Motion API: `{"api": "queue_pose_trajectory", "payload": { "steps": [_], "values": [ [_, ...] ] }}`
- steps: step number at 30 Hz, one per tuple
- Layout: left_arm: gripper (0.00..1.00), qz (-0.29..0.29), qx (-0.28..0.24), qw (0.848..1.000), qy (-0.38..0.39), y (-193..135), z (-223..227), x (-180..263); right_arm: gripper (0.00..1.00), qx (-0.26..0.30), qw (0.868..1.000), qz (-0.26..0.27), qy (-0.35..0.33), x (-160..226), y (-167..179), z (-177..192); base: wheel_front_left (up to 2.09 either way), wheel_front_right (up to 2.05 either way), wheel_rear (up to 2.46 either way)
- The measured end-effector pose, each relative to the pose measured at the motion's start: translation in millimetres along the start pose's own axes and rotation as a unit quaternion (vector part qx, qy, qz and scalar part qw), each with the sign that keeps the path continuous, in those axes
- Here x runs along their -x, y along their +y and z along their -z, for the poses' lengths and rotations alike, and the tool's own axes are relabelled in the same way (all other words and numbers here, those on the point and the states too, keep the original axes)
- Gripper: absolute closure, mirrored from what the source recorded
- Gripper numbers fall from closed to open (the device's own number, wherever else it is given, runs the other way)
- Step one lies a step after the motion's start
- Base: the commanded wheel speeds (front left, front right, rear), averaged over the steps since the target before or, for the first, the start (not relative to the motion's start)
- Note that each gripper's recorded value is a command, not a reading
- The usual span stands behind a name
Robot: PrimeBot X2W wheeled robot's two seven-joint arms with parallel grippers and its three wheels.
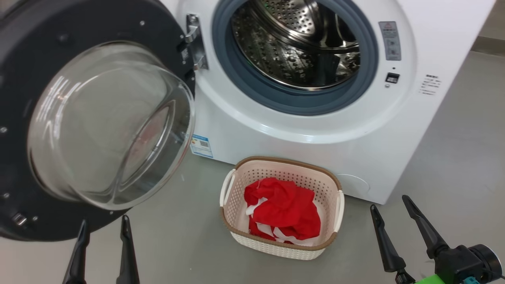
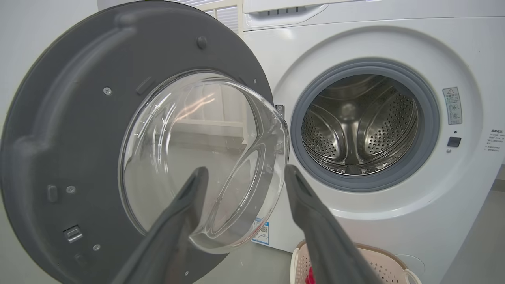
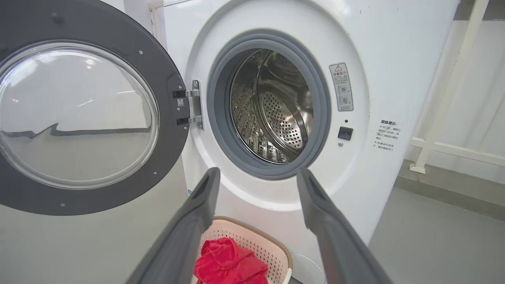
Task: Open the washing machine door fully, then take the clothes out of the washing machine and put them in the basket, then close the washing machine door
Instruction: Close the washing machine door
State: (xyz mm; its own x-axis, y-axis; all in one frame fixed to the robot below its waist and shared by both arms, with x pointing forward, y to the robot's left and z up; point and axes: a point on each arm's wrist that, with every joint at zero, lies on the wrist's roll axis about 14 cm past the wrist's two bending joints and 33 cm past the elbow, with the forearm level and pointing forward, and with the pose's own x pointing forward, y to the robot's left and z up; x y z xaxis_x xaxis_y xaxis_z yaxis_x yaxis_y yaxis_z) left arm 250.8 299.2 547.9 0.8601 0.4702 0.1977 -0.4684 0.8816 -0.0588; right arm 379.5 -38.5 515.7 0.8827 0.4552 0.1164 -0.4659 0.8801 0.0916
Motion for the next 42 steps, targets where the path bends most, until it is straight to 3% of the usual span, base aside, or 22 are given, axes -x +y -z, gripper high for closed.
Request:
{"api": "queue_pose_trajectory", "payload": {
  "steps": [8,9,10,11,21,25,34,42],
  "values": [
    [0.00,-0.020,-0.004,1.000,-0.011,12.6,-8.3,6.0,0.00,-0.003,1.000,-0.023,0.002,-8.1,13.3,2.5,0.00,0.00,0.00],
    [0.26,-0.021,-0.003,1.000,-0.015,13.1,-11.1,6.0,0.00,-0.003,1.000,-0.024,0.002,-8.4,13.9,2.3,0.00,0.00,0.00],
    [0.81,-0.022,-0.003,1.000,-0.019,13.6,-13.9,5.9,0.00,-0.003,1.000,-0.024,0.002,-8.5,14.4,2.1,0.00,0.00,0.00],
    [1.00,-0.023,-0.003,0.999,-0.026,14.3,-18.0,5.5,0.00,-0.003,1.000,-0.025,0.001,-8.6,14.7,1.7,0.00,0.00,0.00],
    [1.00,-0.062,0.003,0.990,-0.124,43.3,-77.7,-3.1,0.00,0.000,1.000,-0.023,0.000,-6.3,14.6,-1.2,0.00,0.00,0.00],
    [1.00,-0.089,0.060,0.980,-0.165,64.2,-100.1,-14.3,0.00,0.001,1.000,-0.020,0.000,-5.1,12.8,-1.6,0.00,0.00,0.00],
    [1.00,-0.129,0.131,0.958,-0.219,121.0,-144.3,-45.3,0.00,0.000,1.000,-0.013,0.008,-3.9,7.6,1.0,0.00,0.00,0.00],
    [1.00,-0.150,0.273,0.931,-0.192,163.4,-149.8,-83.2,0.00,0.000,1.000,-0.009,0.010,-3.2,4.8,2.4,0.00,0.00,0.00]
  ]
}}
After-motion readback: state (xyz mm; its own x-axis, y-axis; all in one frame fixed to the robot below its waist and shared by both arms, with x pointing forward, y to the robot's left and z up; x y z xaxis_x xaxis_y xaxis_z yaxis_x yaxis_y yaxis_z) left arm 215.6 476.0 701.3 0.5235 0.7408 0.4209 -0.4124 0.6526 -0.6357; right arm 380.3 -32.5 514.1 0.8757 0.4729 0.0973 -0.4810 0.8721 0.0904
